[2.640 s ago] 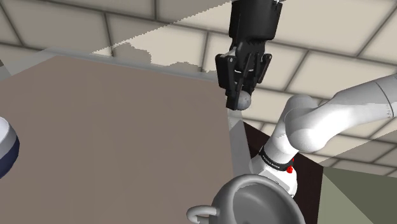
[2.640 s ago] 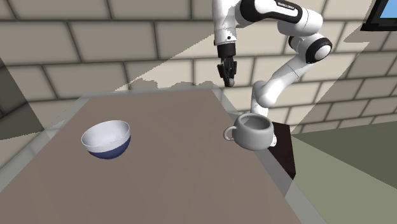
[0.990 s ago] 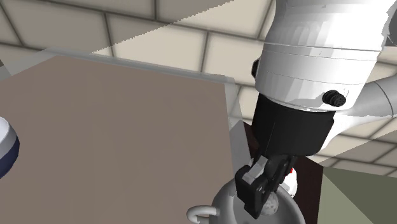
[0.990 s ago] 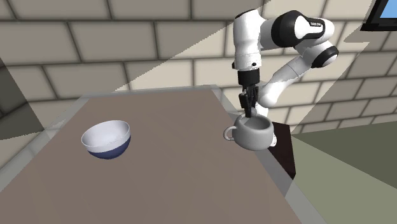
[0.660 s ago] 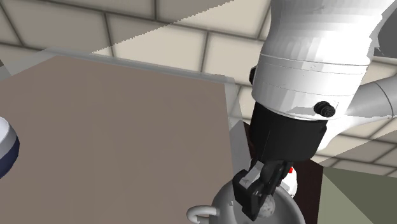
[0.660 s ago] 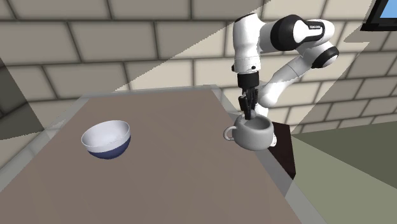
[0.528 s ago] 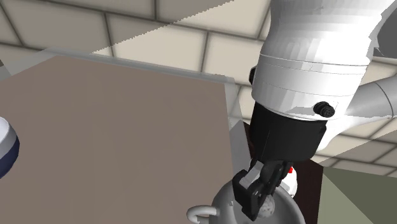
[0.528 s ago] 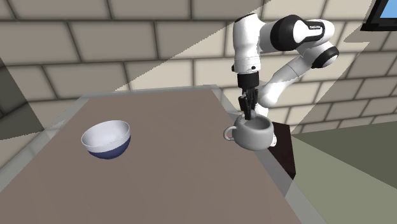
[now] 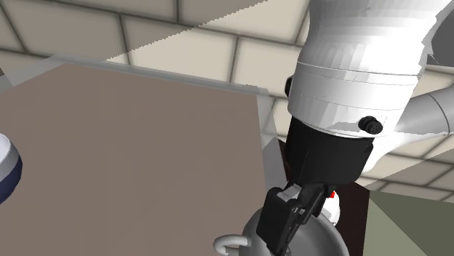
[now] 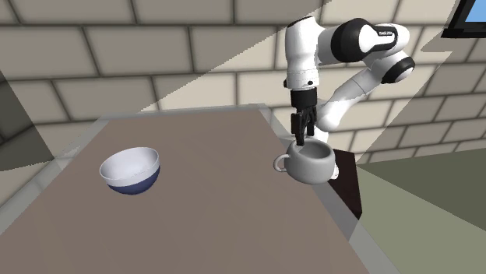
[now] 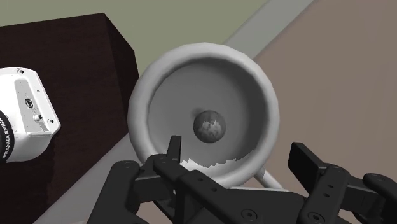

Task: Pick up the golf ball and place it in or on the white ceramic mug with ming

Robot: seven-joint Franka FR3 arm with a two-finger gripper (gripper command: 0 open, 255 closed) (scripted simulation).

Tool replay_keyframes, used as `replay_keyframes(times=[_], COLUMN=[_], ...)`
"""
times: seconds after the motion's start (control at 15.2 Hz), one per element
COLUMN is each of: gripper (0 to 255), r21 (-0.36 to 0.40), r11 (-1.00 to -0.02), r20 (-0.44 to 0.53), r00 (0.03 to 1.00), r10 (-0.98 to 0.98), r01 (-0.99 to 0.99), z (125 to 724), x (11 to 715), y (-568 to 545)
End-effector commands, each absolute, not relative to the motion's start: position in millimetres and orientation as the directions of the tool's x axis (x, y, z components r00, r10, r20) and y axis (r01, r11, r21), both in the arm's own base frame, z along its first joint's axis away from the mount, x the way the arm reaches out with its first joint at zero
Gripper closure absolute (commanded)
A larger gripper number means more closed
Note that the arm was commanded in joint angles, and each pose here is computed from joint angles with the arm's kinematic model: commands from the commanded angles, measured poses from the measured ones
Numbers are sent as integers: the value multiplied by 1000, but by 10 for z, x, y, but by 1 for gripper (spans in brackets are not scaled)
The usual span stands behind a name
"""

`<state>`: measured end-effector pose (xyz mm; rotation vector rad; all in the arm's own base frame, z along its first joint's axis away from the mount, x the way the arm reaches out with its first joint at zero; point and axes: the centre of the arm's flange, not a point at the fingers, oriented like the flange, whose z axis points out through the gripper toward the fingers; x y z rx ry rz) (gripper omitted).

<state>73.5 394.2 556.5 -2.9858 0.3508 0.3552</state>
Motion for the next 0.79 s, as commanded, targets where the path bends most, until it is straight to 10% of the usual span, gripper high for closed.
replay_keyframes(times=[0.0,0.73], gripper=[0,0], r21=[-85,-86], r11=[-967,-967], r20=[-244,-244], r00=[946,946], r10=[-214,-214], r01=[-241,-241], z=[5692,6047], x=[764,844], y=[3923,3872])
